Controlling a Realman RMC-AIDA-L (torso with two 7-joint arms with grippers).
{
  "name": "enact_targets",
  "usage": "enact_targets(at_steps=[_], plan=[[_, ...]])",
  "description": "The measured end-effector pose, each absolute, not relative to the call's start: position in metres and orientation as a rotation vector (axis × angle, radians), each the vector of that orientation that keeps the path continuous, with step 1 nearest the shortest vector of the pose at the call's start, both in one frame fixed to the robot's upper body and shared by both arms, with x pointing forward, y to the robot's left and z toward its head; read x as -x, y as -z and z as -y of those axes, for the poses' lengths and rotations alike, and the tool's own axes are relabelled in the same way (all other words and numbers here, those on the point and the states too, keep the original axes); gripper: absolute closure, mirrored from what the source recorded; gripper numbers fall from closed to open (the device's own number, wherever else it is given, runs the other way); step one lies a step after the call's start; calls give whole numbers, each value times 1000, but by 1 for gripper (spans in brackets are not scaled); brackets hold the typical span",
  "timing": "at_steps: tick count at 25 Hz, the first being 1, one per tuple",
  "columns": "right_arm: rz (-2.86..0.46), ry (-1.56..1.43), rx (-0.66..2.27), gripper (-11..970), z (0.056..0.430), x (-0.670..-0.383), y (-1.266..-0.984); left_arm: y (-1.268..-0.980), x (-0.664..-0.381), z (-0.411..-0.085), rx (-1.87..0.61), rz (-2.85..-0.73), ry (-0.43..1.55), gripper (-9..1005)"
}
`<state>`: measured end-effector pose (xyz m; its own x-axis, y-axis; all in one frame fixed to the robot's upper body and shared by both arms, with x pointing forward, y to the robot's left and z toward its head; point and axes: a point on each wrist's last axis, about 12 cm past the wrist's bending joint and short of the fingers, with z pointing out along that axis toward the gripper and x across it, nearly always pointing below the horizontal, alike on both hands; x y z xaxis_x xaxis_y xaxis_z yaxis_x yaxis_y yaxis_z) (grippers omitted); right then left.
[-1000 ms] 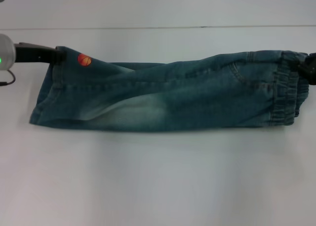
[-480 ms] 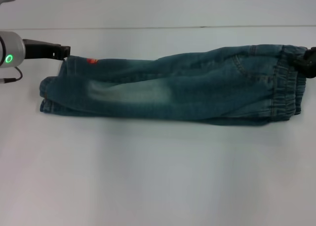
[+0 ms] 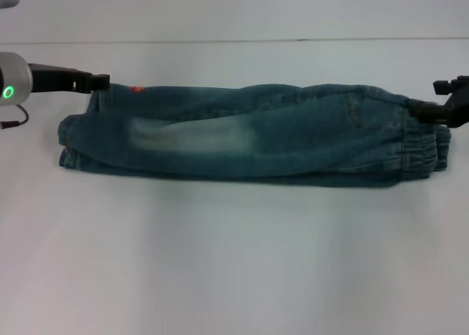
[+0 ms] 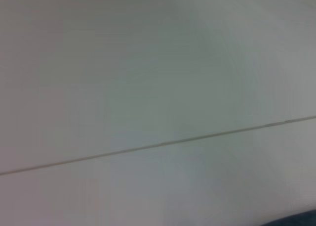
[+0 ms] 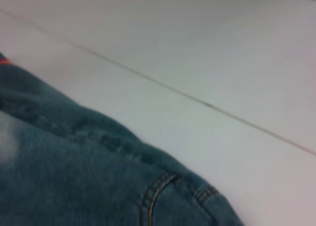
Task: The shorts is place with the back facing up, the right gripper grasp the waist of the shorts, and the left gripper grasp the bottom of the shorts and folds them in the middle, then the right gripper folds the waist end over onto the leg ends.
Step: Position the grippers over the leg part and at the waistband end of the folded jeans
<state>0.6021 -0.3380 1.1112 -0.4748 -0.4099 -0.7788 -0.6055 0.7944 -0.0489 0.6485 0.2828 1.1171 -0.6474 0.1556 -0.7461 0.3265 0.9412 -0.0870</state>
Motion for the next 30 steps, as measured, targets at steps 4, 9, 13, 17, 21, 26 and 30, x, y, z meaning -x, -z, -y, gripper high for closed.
enact_targets(at_steps=[4,9,13,17,21,26,30], plan=[[-2162,-290,748,253,339,-600,-1110,-1117,-646,-283,-359,-2285,280,325],[-2132,-296,733,89,343,-592,-1117,-1125,-637,-275,-434,-2230,370,175],[-2101,-347,728,34,347,-578,-1120,-1133,-621,-262,-557,-2125,565,85],[-2047,-395,706,38,357,-557,-1115,-1134,-603,-255,-700,-2040,753,88],[-2024,-416,671,36,366,-535,-1099,-1132,-582,-250,-883,-1978,907,89],[-1998,-448,652,33,370,-512,-1076,-1129,-573,-253,-925,-1974,953,89],[-1968,-444,622,32,371,-498,-1058,-1128,-570,-252,-949,-1975,971,89]])
